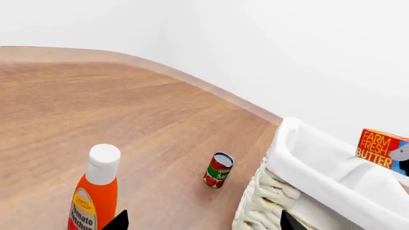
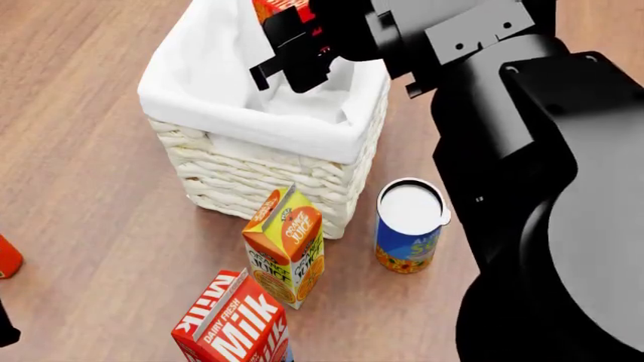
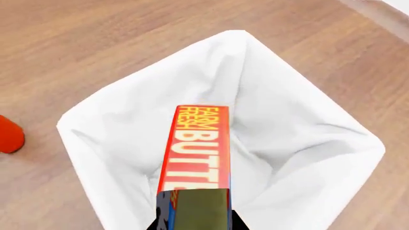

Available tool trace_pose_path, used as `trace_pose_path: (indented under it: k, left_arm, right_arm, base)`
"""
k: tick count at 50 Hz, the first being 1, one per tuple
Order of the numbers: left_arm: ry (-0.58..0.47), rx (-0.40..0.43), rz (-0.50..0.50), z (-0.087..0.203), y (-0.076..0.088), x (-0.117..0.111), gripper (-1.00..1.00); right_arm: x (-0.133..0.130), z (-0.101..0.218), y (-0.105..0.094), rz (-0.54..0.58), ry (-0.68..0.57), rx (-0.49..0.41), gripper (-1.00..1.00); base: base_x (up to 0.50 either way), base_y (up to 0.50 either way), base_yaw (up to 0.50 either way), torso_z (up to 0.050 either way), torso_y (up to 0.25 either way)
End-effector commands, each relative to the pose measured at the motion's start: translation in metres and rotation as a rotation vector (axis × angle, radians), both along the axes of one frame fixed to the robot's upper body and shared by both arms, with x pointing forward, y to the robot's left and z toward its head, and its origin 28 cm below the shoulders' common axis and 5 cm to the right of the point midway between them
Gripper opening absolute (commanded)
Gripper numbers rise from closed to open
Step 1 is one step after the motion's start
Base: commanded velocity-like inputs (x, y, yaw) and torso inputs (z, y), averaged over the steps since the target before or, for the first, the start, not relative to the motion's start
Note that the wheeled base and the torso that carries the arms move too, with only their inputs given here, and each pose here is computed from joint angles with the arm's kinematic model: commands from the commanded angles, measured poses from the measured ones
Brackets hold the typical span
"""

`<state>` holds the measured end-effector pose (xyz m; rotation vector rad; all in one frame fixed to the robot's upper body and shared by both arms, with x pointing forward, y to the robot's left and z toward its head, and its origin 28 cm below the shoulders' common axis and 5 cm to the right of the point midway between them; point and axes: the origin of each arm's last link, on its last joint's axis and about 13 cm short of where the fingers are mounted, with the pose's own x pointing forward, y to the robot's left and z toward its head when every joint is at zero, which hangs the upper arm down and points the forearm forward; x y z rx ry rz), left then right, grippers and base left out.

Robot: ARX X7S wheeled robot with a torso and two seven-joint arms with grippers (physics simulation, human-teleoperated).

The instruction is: Pick up the butter and put it in the basket.

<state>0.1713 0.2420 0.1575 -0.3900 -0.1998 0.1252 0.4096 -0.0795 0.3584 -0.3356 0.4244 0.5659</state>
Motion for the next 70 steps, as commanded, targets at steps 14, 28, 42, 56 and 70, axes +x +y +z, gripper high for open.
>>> trace_pose_path:
  k: [14, 28, 42, 56, 70]
  left_arm:
    - [-0.002, -0.008, -0.009, 0.005, -0.003, -0.012, 1.0]
    - [-0.002, -0.011, -0.013, 0.006, -0.004, -0.015, 1.0]
    - [0.002, -0.022, -0.01, 0.009, -0.004, -0.022, 1.0]
    - [0.001, -0.022, -0.011, 0.01, -0.004, -0.024, 1.0]
    - [0.001, -0.023, -0.011, 0.01, -0.003, -0.023, 1.0]
  right_arm:
    - [-0.001, -0.002, 0.003, 0.024, 0.035, -0.001, -1.0]
    - [0.001, -0.006, 0.001, 0.014, 0.028, 0.014, -1.0]
    - [0.005, -0.009, -0.002, 0.03, -0.015, 0.02, -1.0]
    - [0.006, -0.009, -0.003, 0.024, -0.03, 0.029, -1.0]
    - [0.007, -0.007, -0.003, 0.028, -0.068, 0.031, -1.0]
  base:
    - [0.0, 0.0, 0.0, 0.001, 0.001]
    - [0.0, 0.0, 0.0, 0.001, 0.001]
    - [0.0, 0.0, 0.0, 0.0, 0.001]
    - [0.0, 0.0, 0.0, 0.001, 0.001]
    - [0.0, 0.0, 0.0, 0.001, 0.001]
